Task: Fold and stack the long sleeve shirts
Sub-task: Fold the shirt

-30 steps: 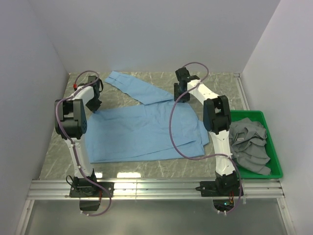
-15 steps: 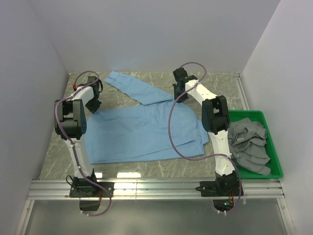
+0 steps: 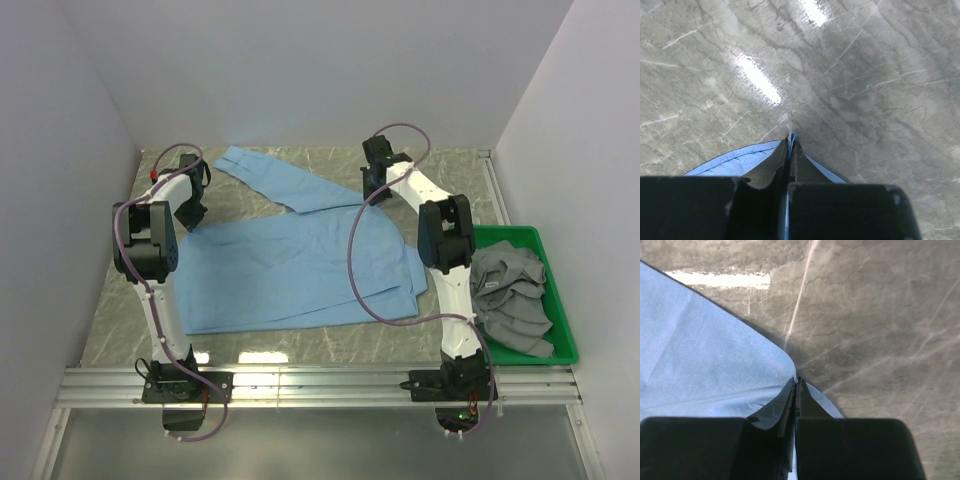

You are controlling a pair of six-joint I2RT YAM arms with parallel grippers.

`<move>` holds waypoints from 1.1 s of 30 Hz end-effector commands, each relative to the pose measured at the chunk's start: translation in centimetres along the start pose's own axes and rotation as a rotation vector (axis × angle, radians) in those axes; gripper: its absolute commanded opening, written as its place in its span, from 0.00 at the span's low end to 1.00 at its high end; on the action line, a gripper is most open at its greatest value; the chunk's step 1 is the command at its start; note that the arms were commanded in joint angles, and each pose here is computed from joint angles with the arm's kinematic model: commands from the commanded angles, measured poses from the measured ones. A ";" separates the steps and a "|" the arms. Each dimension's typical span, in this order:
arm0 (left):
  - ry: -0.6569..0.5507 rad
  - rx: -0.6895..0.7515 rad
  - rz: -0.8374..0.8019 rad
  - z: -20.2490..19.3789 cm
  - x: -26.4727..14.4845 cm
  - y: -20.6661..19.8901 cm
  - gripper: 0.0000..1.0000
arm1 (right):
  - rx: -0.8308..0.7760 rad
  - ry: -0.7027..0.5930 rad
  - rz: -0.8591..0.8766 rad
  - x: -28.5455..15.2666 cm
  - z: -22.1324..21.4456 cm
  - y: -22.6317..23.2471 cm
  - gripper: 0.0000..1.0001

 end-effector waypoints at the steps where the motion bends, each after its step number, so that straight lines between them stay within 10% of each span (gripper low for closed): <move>1: -0.017 0.007 0.034 0.7 0.0 0.4 0.01 | 0.010 -0.159 0.003 -4.2 3.3 -0.8 0.00; 33: -0.158 -0.134 -0.117 4.7 -4.7 2.4 0.01 | 0.222 -0.313 0.093 -9.2 2.6 -4.0 0.00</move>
Point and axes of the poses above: each gripper's point midway between its finger pads, its own x axis out along the fingers, its own y axis along the line the jaws close on, z = x × y, the point moved 9 cm from there along -x, back along the fingers, and after that the axes turned 1 degree about x, right-handed, at the moved point
